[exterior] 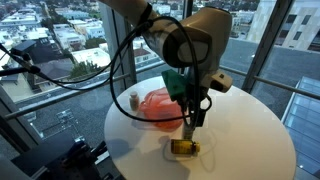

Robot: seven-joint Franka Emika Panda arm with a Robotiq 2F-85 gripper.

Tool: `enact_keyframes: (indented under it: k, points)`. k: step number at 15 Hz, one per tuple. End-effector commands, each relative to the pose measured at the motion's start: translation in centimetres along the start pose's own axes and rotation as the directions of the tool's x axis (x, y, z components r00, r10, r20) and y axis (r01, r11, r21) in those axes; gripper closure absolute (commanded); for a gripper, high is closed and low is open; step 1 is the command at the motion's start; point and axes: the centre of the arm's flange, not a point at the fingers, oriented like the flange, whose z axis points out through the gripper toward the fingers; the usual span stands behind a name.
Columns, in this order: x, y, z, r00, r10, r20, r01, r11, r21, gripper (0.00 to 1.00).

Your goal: Put the white bottle in the orange plastic bag

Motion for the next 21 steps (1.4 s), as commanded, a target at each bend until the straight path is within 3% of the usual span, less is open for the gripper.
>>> enact_keyframes:
  k: [1, 7, 8, 9, 17, 21]
  points:
    - [2.6, -1.2, 0.6, 1.0, 0.01, -0.004, -0.01, 1.0, 0.009, 0.0]
    - [4.2, -2.0, 2.7, 1.0, 0.011, 0.0, -0.011, 1.0, -0.021, 0.0]
    - [4.3, -2.0, 3.0, 1.0, 0.011, 0.003, -0.011, 1.0, -0.024, 0.25]
    - [4.4, -2.1, 3.2, 1.0, 0.01, 0.006, -0.01, 1.0, -0.028, 0.26]
    - [4.1, -2.4, 3.2, 1.0, 0.011, 0.021, -0.01, 0.999, -0.037, 0.9]
    - [3.3, -2.4, 1.6, 1.0, 0.007, 0.025, -0.006, 0.999, -0.035, 0.9]
